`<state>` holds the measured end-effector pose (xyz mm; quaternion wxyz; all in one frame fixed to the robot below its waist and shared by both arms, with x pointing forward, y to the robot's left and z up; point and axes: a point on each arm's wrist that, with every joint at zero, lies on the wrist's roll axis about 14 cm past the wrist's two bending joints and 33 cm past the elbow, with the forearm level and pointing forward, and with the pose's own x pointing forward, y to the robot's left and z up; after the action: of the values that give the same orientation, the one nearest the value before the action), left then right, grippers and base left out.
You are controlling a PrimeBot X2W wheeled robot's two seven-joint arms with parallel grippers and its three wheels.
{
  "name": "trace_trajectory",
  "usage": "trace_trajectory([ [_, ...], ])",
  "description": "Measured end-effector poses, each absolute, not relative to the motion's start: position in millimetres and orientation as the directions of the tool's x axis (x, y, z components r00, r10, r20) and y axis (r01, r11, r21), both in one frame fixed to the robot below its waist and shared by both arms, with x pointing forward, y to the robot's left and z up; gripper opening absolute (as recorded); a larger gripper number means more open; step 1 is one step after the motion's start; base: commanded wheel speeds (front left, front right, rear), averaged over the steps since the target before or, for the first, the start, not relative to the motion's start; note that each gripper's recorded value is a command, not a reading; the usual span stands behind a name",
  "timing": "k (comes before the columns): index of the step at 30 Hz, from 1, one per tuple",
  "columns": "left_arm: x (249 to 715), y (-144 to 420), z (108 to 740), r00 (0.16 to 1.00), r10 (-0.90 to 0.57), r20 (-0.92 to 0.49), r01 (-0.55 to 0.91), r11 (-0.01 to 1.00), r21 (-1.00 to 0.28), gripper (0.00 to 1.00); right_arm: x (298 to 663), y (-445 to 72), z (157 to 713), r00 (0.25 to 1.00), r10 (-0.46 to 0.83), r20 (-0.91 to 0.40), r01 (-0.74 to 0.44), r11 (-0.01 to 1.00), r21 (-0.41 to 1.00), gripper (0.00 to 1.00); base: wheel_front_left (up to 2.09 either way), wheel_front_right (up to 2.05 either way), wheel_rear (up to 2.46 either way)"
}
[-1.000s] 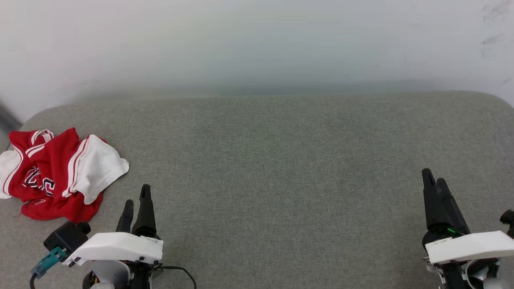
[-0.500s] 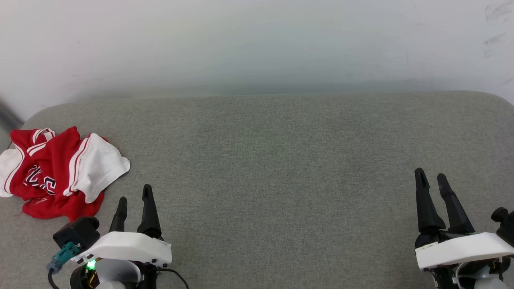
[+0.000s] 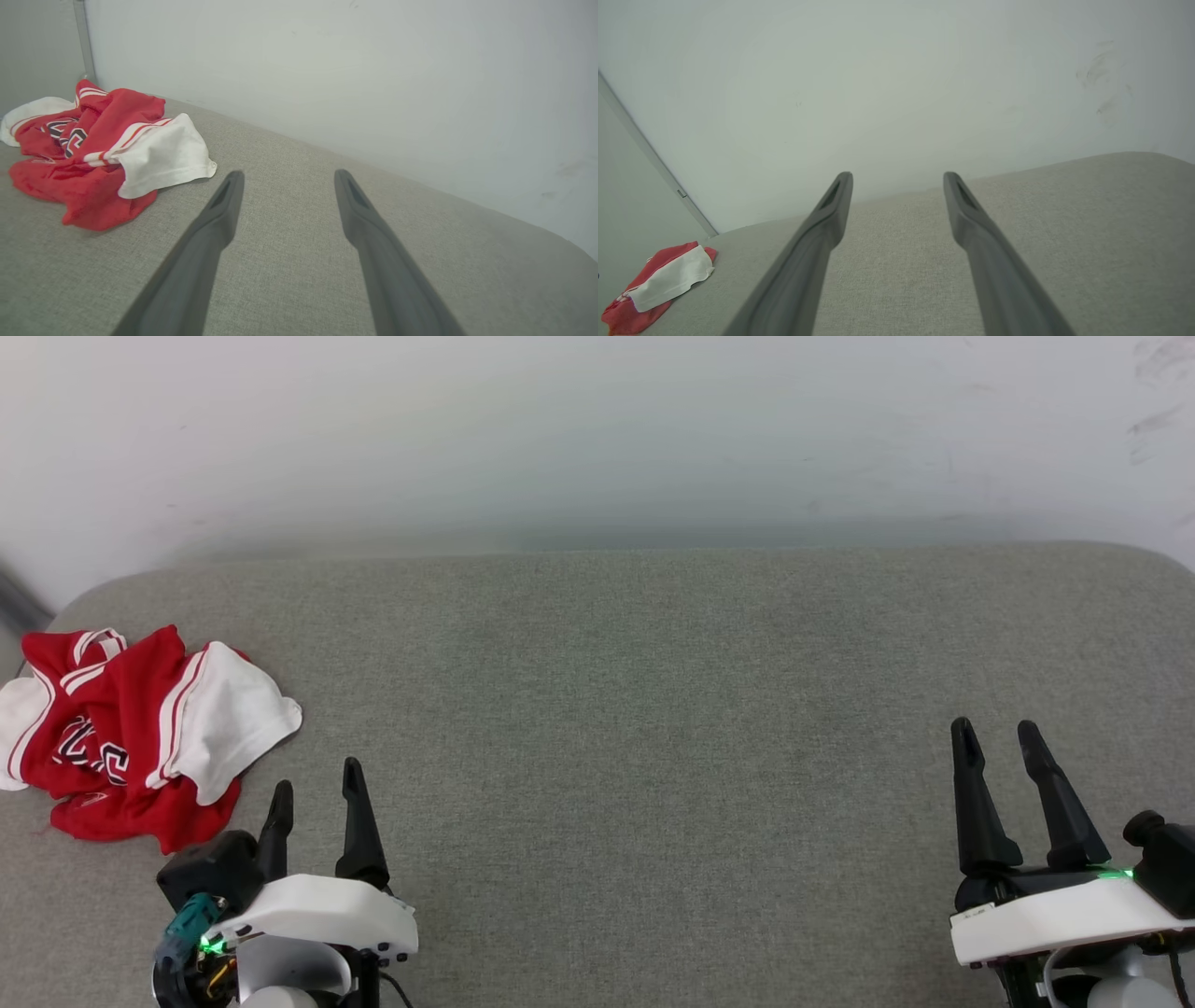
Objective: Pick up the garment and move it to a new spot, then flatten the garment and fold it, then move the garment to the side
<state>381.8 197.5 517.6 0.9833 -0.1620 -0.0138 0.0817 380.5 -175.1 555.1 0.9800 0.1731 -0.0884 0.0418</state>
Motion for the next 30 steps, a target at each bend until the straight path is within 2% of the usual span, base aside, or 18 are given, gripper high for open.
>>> trace_trajectory([
  [12,383.0,192.4,527.3,0.986,0.156,0.061,-0.140,0.968,-0.210,1.00,382.7,-169.6,561.0,0.973,0.076,0.217,-0.124,0.968,0.216,1.00,0.00,0.00,0.00],
  [30,383.6,185.0,542.7,0.980,0.133,0.149,-0.119,0.988,-0.099,1.00,382.1,-174.4,562.2,0.969,0.067,0.238,-0.104,0.984,0.146,1.00,0.00,0.00,0.00],
])
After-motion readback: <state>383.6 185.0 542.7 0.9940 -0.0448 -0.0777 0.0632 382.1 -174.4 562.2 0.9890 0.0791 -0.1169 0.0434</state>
